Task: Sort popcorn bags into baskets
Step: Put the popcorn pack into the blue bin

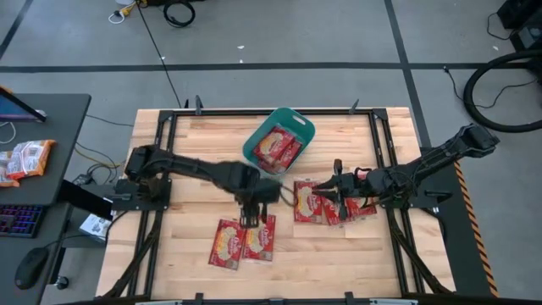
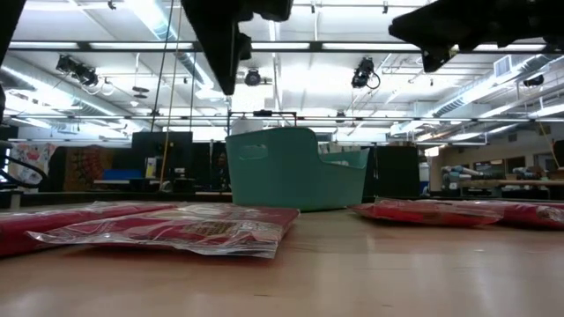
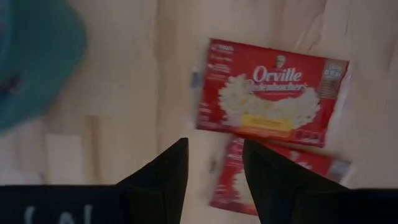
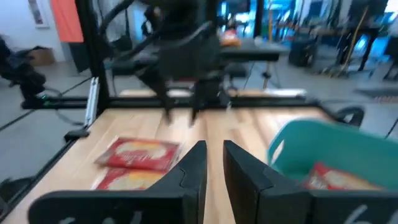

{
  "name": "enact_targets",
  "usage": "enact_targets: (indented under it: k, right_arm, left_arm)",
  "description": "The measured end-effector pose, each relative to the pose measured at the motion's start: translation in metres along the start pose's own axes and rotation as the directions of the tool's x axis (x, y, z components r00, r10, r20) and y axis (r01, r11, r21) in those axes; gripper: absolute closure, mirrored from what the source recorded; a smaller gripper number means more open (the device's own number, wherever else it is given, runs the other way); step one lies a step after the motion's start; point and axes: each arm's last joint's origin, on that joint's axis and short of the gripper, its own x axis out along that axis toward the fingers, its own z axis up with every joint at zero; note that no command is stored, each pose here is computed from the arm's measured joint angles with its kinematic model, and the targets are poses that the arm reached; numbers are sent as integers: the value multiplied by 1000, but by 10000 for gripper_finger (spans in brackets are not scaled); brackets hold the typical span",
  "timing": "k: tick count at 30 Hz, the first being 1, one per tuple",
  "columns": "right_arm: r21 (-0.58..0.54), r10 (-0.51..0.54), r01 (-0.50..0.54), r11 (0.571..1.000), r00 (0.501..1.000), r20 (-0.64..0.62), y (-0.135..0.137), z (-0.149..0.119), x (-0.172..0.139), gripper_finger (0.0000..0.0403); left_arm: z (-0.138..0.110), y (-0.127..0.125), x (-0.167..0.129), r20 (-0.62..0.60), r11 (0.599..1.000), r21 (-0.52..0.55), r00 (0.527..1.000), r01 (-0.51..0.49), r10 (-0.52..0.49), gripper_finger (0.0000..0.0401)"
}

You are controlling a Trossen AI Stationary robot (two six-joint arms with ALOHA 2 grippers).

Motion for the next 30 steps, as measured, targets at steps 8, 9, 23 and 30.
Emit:
enact_targets:
  k: [8, 9, 23, 30]
  right_arm:
    - [-133, -203, 211, 968, 976, 76, -14, 8, 2, 344]
    - [-148, -221, 232, 961, 971, 86, -15, 9, 2, 344]
    - [-232, -329, 387, 892, 910, 252, -36, 27, 2, 344]
    - [-235, -303, 384, 893, 899, 317, -47, 33, 2, 344]
  left_arm:
    - [-12, -53, 10, 16, 968, -247, 999, -39, 44, 245]
    - [-14, -59, 11, 14, 958, -283, 999, -36, 42, 245]
    - [-38, -127, 65, -56, 695, -709, 991, -122, 118, 245]
    - [-46, -137, 94, -166, 625, -752, 978, -208, 125, 245]
